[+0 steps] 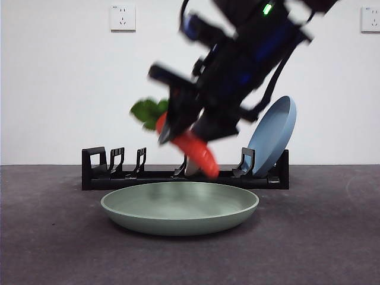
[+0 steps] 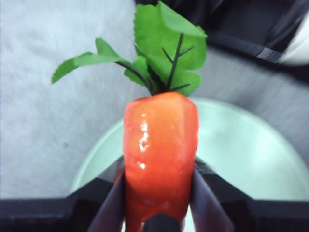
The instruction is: Take the green plate from the plate rack,put the plate on the table,take the carrot from the table,put the carrot in the plate
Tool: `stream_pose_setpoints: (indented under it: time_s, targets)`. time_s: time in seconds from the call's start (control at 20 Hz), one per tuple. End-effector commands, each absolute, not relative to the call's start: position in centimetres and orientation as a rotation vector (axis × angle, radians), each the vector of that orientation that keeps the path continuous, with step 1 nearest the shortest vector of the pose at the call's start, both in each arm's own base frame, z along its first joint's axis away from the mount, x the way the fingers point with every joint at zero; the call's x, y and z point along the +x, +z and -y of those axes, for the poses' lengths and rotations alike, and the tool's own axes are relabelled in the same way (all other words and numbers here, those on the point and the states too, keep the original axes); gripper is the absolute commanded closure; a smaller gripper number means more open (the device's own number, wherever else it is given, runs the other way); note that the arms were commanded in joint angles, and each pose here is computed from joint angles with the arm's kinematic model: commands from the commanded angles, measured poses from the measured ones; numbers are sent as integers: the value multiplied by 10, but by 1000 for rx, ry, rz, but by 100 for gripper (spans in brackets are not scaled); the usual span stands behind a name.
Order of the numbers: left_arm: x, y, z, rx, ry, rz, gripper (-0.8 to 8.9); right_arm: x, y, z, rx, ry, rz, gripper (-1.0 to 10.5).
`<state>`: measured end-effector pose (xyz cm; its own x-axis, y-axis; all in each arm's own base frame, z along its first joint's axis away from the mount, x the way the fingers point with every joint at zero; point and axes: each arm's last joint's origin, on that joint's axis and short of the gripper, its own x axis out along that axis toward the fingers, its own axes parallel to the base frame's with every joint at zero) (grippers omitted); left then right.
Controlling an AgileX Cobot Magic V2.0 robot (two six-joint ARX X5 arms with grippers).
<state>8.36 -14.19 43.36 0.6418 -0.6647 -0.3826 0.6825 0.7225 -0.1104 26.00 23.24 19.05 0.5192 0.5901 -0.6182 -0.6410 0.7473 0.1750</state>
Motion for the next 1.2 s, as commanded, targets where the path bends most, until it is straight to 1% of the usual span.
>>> stream_pose_setpoints:
  time_s: [0.05,0.2,0.35,0.4,0.45,0.55,0.6,0.75,0.85,1.05,1.2]
  targets:
    - [83,432,143,50,-768,-427,589,266,165,-237,-84,699,-755,958]
    - [83,430,142,58,-766,-437,589,270,144,-240,-103,687,-802,958]
    - [83,430,142,59,-765,-438,589,270,135,-241,-111,683,-827,945]
    - [83,430,142,59,-766,-439,589,270,135,-241,-112,683,-827,888]
    - [83,430,142,60,-765,-440,589,270,135,-241,-111,683,-827,771]
    - [83,429,142,67,-763,-449,589,270,135,-240,-112,682,-830,458]
    - [83,429,141,70,-762,-455,589,270,135,-240,-113,682,-831,348]
    - [82,427,141,79,-759,-466,589,270,141,-240,-106,686,-813,344]
    - [82,426,140,87,-757,-475,589,268,155,-239,-98,690,-790,345]
    - [82,424,139,110,-751,-497,589,251,207,-223,-93,705,-730,348]
    - [81,423,139,142,-755,-498,589,222,253,-199,-94,735,-728,349]
